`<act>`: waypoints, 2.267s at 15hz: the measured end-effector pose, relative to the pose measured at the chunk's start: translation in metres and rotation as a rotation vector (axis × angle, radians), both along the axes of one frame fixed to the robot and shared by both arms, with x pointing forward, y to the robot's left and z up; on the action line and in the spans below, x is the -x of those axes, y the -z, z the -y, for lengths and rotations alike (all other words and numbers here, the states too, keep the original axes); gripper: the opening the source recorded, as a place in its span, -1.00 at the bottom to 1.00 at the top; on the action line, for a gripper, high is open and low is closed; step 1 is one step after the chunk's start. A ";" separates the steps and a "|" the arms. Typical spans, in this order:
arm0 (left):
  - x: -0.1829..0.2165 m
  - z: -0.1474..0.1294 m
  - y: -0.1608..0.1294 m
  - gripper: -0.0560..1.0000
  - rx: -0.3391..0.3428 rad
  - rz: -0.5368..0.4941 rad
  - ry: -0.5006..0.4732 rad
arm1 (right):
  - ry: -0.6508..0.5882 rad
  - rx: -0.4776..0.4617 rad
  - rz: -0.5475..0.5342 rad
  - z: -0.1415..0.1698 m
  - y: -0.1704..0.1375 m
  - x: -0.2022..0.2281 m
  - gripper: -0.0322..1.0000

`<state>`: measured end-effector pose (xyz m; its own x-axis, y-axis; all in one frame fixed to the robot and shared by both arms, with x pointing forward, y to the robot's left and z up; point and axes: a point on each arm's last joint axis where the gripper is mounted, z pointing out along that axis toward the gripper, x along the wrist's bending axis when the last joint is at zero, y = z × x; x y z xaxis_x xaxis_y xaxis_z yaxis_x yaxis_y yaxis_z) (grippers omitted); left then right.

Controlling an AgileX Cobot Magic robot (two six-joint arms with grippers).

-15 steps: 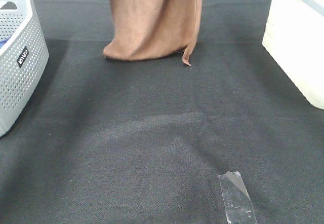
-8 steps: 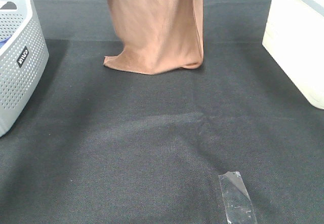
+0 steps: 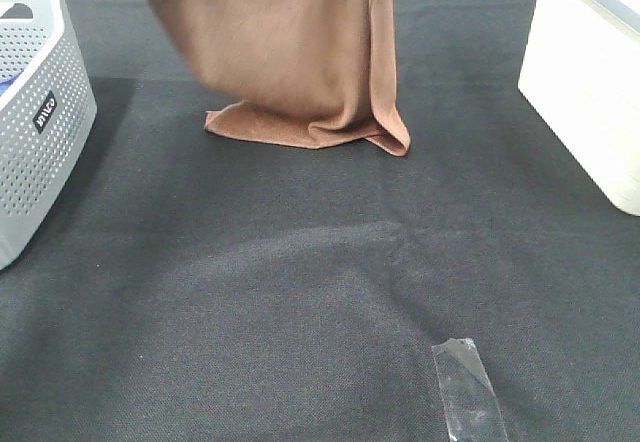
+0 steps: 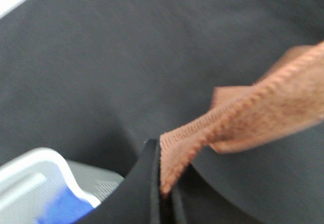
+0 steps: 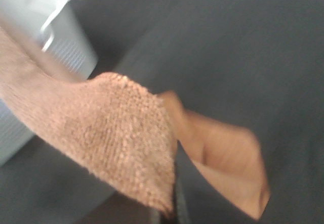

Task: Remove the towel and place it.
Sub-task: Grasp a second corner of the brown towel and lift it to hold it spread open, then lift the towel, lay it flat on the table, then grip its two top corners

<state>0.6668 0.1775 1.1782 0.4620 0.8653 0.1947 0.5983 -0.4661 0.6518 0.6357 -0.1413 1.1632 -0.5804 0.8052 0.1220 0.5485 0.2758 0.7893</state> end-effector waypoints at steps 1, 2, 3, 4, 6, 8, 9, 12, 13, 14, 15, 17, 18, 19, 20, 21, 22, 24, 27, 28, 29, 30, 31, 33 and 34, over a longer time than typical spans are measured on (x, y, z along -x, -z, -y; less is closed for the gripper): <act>0.002 0.000 0.000 -0.89 0.010 -0.019 -0.008 | -0.016 0.011 -0.024 0.000 0.000 0.004 -0.94; 0.005 0.001 -0.003 -0.89 0.051 -0.037 -0.025 | -0.046 0.032 -0.075 0.001 0.000 0.011 -0.94; 0.007 0.002 -0.004 -0.89 0.086 -0.046 -0.034 | -0.072 0.049 -0.114 0.002 -0.002 0.019 -0.94; 0.011 0.004 -0.009 -0.89 0.123 -0.049 -0.030 | -0.090 0.061 -0.139 0.004 -0.006 0.027 -0.94; 0.027 0.002 -0.021 -0.89 0.166 -0.052 -0.035 | -0.122 0.078 -0.168 0.008 -0.017 0.043 -0.94; 0.053 -0.005 -0.025 -0.89 0.166 -0.085 -0.042 | -0.120 0.116 -0.155 0.014 -0.028 0.056 -0.94; 0.069 -0.010 -0.023 -0.89 0.159 -0.117 -0.048 | -0.102 0.163 -0.140 0.021 -0.030 0.062 -0.94; 0.124 -0.022 -0.023 -0.89 0.169 -0.167 -0.039 | -0.122 0.284 -0.184 0.039 -0.009 0.098 -0.94; 0.138 -0.024 -0.018 -0.89 0.177 -0.192 -0.033 | -0.154 0.303 -0.211 0.041 0.002 0.111 -0.94; 0.150 -0.027 -0.011 -0.89 0.181 -0.220 -0.030 | -0.176 0.307 -0.228 0.044 0.009 0.125 -0.94; 0.159 -0.027 -0.003 -0.89 0.188 -0.252 -0.016 | -0.191 0.309 -0.252 0.047 0.017 0.138 -0.94; 0.168 -0.026 0.006 -0.89 0.196 -0.290 0.009 | -0.204 0.319 -0.262 0.051 0.023 0.149 -0.94; 0.177 -0.023 0.017 -0.89 0.188 -0.324 0.041 | -0.206 0.325 -0.269 0.055 0.026 0.160 -0.94; 0.195 -0.014 0.031 -0.89 0.160 -0.369 0.101 | -0.217 0.346 -0.252 0.063 0.029 0.183 -0.94; 0.202 -0.009 0.037 -0.89 0.146 -0.388 0.130 | -0.214 0.370 -0.228 0.069 0.027 0.193 -0.94; 0.208 -0.004 0.041 -0.89 0.139 -0.397 0.158 | -0.203 0.393 -0.199 0.074 0.023 0.201 -0.94; 0.214 0.001 0.044 -0.89 0.135 -0.409 0.180 | -0.194 0.411 -0.177 0.078 0.020 0.208 -0.94; 0.223 0.004 0.054 -0.89 0.137 -0.439 0.178 | -0.190 0.413 -0.163 0.082 0.020 0.218 -0.94; 0.235 -0.002 0.072 -0.89 0.130 -0.492 0.152 | -0.213 0.384 -0.267 0.080 0.048 0.226 -0.94; 0.239 -0.002 0.078 -0.89 0.139 -0.515 0.151 | -0.206 0.374 -0.310 0.081 0.059 0.230 -0.94; 0.243 -0.002 0.086 -0.89 0.148 -0.547 0.148 | -0.197 0.367 -0.346 0.082 0.068 0.234 -0.94; 0.246 -0.002 0.094 -0.89 0.156 -0.582 0.145 | -0.185 0.360 -0.390 0.082 0.078 0.237 -0.94; 0.250 -0.002 0.103 -0.89 0.165 -0.624 0.140 | -0.176 0.355 -0.426 0.083 0.086 0.239 -0.94; 0.259 -0.003 0.123 -0.89 0.178 -0.711 0.126 | -0.175 0.346 -0.486 0.083 0.100 0.244 -0.94; 0.262 -0.003 0.130 -0.89 0.187 -0.746 0.120 | -0.169 0.342 -0.521 0.083 0.108 0.247 -0.94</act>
